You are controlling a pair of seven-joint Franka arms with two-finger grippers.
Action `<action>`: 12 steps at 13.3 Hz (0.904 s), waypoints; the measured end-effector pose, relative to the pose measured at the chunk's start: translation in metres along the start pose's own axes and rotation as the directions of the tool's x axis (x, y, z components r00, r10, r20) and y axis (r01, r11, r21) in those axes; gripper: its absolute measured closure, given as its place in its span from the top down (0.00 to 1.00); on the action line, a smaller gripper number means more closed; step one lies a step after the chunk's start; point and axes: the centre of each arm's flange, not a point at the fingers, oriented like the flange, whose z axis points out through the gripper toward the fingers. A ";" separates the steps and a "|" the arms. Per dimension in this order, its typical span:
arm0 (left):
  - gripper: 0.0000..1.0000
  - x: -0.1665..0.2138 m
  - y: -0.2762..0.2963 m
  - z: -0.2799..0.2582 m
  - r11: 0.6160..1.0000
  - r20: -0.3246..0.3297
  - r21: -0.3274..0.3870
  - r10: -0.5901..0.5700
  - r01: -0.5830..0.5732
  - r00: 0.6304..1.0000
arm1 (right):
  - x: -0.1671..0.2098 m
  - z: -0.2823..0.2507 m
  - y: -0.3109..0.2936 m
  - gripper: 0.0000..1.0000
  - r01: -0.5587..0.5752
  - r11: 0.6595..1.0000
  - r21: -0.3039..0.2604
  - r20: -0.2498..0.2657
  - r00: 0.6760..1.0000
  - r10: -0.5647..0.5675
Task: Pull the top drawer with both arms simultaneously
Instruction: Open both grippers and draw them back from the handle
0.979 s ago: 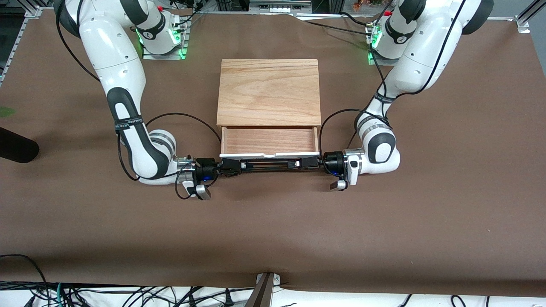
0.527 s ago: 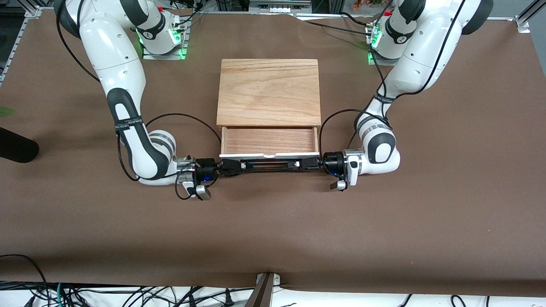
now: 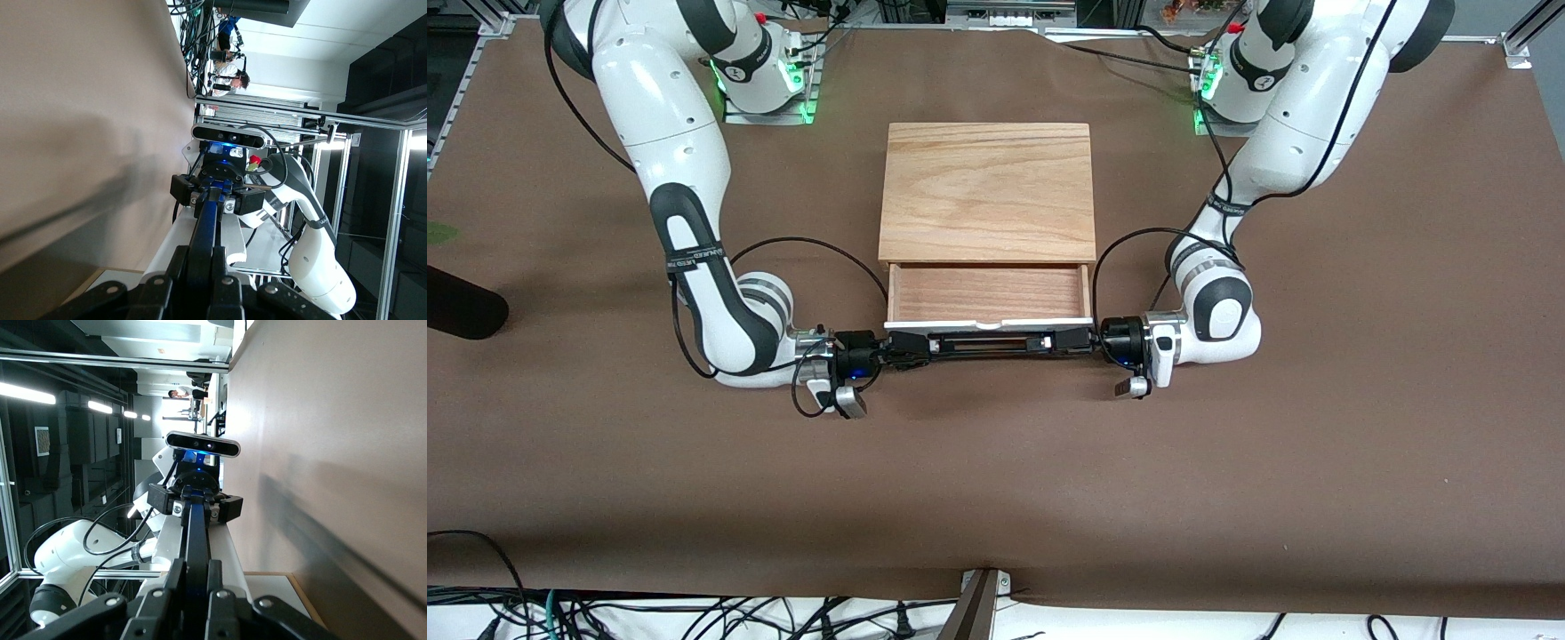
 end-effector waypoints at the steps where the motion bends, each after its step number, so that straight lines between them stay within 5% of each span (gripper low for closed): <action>1: 0.18 0.000 -0.002 -0.002 1.000 -0.003 0.006 -0.007 0.007 1.000 | 0.005 -0.008 -0.001 0.24 0.004 1.000 -0.012 -0.019 1.000 -0.004; 3: 0.19 0.000 -0.005 -0.004 0.999 -0.009 0.016 -0.028 0.028 1.000 | 0.031 -0.048 -0.022 0.44 0.024 1.000 0.014 -0.079 0.997 -0.023; 8: 0.67 0.009 -0.021 -0.050 0.993 -0.083 0.054 -0.100 0.104 0.992 | 0.042 -0.068 -0.039 0.99 0.039 0.999 0.031 -0.098 0.995 -0.036; 10: 0.91 0.008 -0.018 -0.049 0.992 -0.082 0.051 -0.108 0.112 0.991 | 0.043 -0.069 -0.042 1.00 0.008 1.000 0.019 -0.084 0.996 -0.006; 12: 1.00 0.010 -0.005 -0.048 0.993 -0.079 0.049 -0.107 0.112 0.991 | 0.045 -0.076 -0.057 1.00 -0.069 0.997 -0.035 -0.047 0.997 0.067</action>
